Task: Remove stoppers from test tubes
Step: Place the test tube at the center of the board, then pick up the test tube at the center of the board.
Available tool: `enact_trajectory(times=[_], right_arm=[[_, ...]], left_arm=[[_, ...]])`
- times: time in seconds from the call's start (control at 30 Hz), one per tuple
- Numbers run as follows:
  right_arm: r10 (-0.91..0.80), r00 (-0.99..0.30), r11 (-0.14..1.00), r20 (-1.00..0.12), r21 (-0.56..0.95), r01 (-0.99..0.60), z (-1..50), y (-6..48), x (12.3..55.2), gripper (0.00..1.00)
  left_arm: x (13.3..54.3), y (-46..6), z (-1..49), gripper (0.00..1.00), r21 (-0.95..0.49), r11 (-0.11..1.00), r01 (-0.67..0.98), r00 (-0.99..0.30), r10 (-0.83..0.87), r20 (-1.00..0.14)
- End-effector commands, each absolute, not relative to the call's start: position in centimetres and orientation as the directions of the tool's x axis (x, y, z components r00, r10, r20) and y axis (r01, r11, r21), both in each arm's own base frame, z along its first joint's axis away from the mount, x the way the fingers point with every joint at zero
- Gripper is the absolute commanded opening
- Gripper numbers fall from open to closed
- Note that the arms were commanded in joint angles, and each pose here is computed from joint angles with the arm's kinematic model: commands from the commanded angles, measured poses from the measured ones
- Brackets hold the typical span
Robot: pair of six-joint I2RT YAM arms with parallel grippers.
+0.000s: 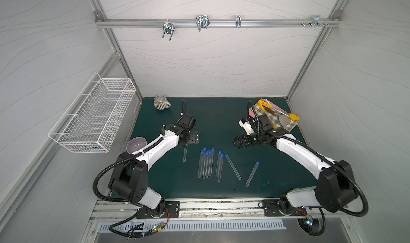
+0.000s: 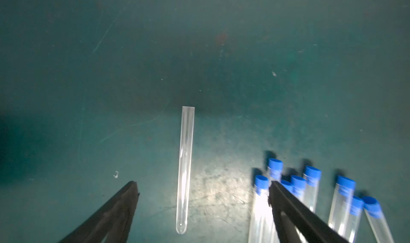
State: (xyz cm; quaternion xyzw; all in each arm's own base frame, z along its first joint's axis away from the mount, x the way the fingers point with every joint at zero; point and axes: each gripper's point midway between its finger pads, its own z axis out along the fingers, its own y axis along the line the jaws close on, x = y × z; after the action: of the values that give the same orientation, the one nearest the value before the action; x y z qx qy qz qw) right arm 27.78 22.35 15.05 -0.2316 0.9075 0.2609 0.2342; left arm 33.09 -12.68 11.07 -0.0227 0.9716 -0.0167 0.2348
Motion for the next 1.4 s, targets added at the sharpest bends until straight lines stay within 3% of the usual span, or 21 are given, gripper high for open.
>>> enact_trajectory(times=[0.0,0.47,0.93,1.17,1.37], right_arm=[[-0.265,-0.778,0.734,-0.570,0.404,-0.546,17.4,23.4,26.7,0.99],[-0.225,-0.839,0.723,-0.495,0.493,-0.484,15.5,23.7,24.0,0.99],[-0.236,-0.830,0.758,-0.505,0.439,-0.483,14.9,21.8,22.7,0.99],[-0.252,-0.807,0.725,-0.534,0.448,-0.523,14.8,21.2,20.8,0.99],[-0.268,-0.800,0.686,-0.537,0.477,-0.550,14.7,21.5,19.7,0.99]], left_arm=[[32.5,-14.0,11.3,0.95,-0.085,0.996,-0.029,-0.890,-0.065,-0.452],[27.8,-16.5,11.1,0.95,-0.227,0.970,0.082,-0.940,0.000,-0.340],[24.8,-17.1,9.0,0.91,-0.221,0.970,0.098,-0.955,0.028,-0.297],[24.6,-17.4,8.8,0.84,-0.258,0.963,0.076,-0.949,-0.009,-0.314],[24.5,-16.1,7.7,0.76,-0.204,0.978,0.051,-0.943,-0.020,-0.333]])
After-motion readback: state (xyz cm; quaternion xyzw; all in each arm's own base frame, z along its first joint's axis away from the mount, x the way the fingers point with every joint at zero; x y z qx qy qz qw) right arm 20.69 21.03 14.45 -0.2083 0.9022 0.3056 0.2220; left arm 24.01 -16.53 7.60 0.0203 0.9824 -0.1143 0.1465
